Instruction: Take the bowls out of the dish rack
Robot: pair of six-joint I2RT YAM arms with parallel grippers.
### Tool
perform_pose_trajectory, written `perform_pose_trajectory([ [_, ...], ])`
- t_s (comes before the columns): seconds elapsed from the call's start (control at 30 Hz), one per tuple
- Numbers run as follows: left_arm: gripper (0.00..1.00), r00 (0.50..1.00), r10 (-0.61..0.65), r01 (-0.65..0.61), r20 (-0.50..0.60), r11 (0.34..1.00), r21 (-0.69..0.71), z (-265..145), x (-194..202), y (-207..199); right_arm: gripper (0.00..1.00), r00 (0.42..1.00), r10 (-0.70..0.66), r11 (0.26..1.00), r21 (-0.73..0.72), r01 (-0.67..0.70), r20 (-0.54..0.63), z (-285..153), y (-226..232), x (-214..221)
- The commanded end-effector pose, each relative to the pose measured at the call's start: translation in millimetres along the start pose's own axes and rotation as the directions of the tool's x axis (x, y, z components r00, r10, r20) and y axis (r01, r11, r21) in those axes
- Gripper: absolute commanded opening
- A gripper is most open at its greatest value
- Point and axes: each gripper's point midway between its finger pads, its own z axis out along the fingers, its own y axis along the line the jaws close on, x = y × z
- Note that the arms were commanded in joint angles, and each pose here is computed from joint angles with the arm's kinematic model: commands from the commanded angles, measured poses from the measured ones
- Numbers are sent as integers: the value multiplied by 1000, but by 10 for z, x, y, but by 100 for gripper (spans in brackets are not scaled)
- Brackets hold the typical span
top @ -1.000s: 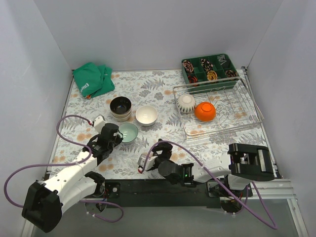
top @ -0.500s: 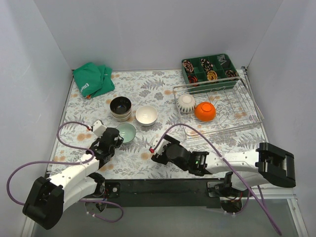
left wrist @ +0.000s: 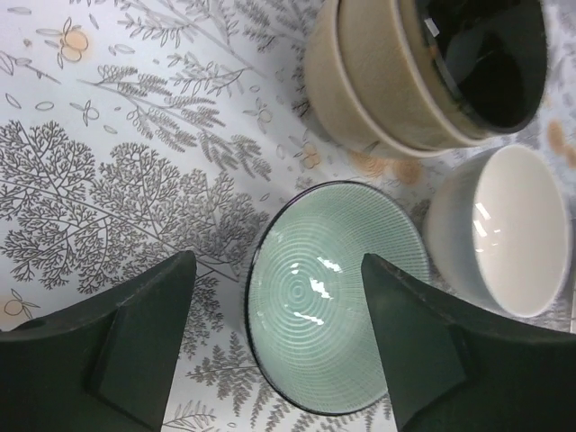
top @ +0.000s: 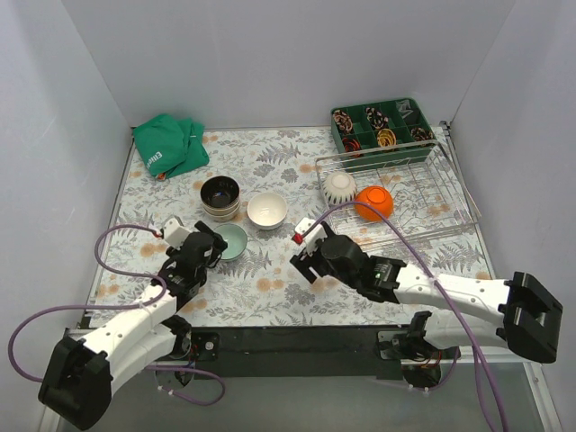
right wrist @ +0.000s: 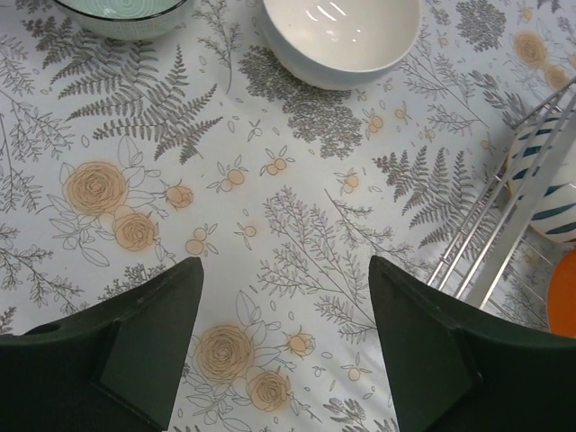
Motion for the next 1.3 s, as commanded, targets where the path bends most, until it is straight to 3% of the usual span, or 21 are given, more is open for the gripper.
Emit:
perform_pose_trajectory([
  [0.0, 80, 996, -54, 52, 78, 998, 30, -193, -383, -173, 82, 996, 69, 996, 56, -72, 49, -135, -295, -323],
  [0.17, 98, 986, -56, 35, 158, 991, 129, -530, -880, -462, 82, 996, 87, 976, 197, -89, 17, -255, -786, -348],
  [0.33, 98, 967, 69, -113, 246, 979, 167, -772, -1236, -597, 82, 995, 94, 933, 351, -79, -25, -361, -1301, -292],
  [0.57, 98, 924, 142, -233, 356, 945, 230, -1071, -1538, -683, 82, 986, 148, 858, 506, -92, -73, -469, -2029, -111],
  [0.93, 98, 919, 180, -275, 351, 931, 241, -1005, -1365, -586, 82, 970, -29, 865, 480, 146, -243, -138, -2411, 247],
  [1.27, 98, 919, 183, -281, 349, 924, 258, -1022, -1333, -578, 84, 903, -174, 856, 393, 335, -393, 129, -2506, 479],
])
